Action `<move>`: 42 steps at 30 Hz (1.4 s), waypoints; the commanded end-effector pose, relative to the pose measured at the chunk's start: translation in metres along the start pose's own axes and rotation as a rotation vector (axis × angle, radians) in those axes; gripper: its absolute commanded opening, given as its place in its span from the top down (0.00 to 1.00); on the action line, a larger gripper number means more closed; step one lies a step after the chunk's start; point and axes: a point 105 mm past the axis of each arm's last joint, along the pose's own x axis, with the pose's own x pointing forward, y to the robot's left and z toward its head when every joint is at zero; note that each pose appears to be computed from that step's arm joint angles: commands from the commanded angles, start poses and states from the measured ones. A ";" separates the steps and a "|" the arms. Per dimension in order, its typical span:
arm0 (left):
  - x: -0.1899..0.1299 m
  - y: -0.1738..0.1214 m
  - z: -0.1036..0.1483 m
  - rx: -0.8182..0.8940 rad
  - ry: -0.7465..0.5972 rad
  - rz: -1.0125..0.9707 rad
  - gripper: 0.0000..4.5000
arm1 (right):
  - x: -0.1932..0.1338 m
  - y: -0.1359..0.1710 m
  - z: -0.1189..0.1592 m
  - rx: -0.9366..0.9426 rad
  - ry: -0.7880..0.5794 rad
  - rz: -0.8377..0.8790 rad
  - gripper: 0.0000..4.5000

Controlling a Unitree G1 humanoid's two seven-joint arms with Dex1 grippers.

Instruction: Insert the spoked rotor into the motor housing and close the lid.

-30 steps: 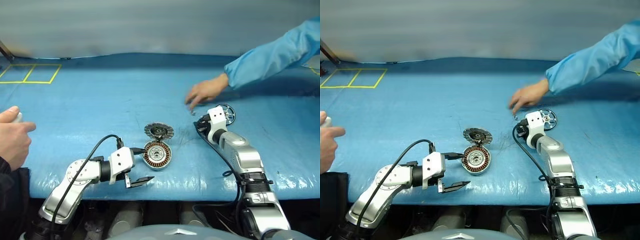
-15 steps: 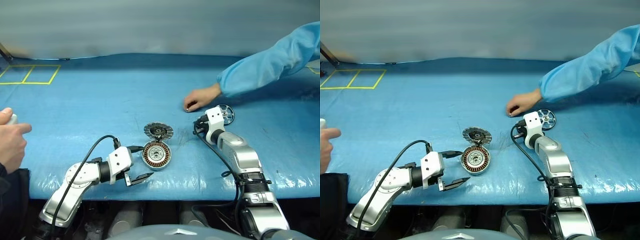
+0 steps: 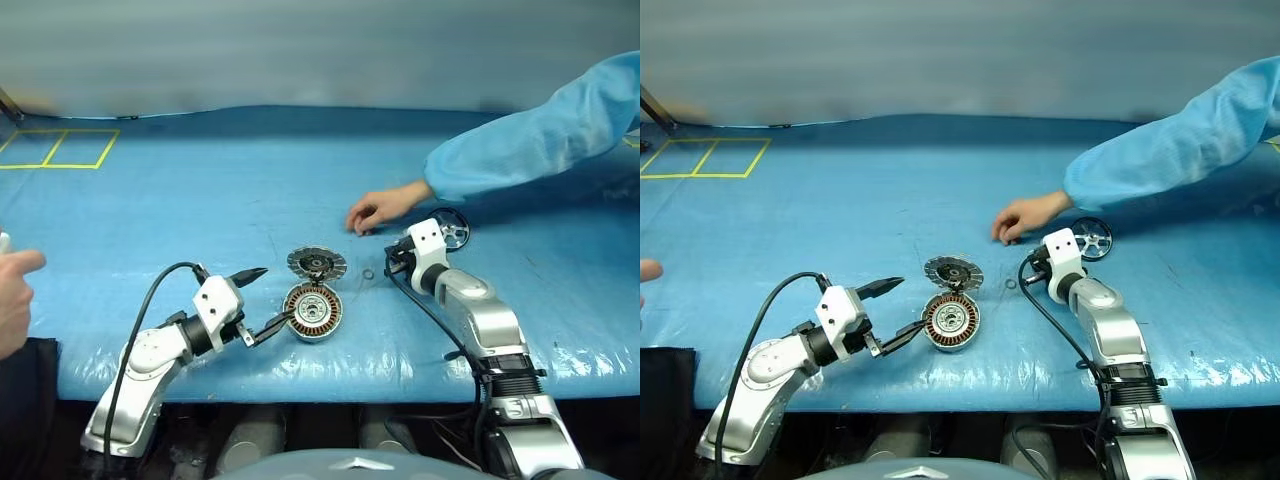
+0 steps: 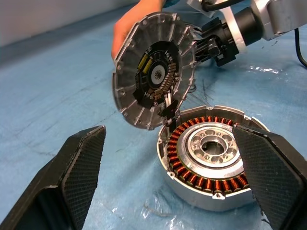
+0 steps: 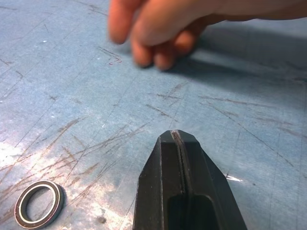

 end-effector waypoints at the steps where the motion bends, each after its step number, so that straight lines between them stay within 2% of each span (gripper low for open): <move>1: -0.008 0.005 0.008 -0.002 -0.022 0.038 0.00 | -0.005 0.003 0.002 -0.025 -0.003 0.010 0.92; 5: -0.015 0.006 0.007 -0.054 -0.025 0.059 0.00 | -0.011 0.002 0.004 -0.021 -0.027 0.012 0.66; 12: -0.018 0.008 0.010 -0.096 -0.042 0.057 0.00 | -0.038 0.034 0.019 0.019 -0.174 0.198 0.66; 17: -0.015 0.006 0.007 -0.104 -0.036 0.050 0.00 | -0.049 0.057 0.013 0.028 -0.178 0.302 0.66; 21: -0.010 0.004 0.007 -0.108 -0.040 0.034 0.00 | -0.043 0.069 0.009 0.009 -0.159 0.334 0.66; 26: -0.007 0.005 0.008 -0.092 -0.042 0.035 0.00 | -0.027 0.070 -0.004 -0.061 -0.089 0.286 0.66; 33: -0.011 0.007 0.006 -0.089 -0.036 0.053 0.00 | -0.024 0.072 0.000 -0.047 -0.108 0.305 0.66; 36: -0.012 0.009 0.006 -0.084 -0.037 0.063 0.00 | -0.027 0.073 0.007 -0.074 -0.149 0.312 0.53; 42: -0.014 0.005 0.006 -0.085 -0.042 0.069 0.00 | -0.035 0.082 0.008 -0.085 -0.172 0.372 0.53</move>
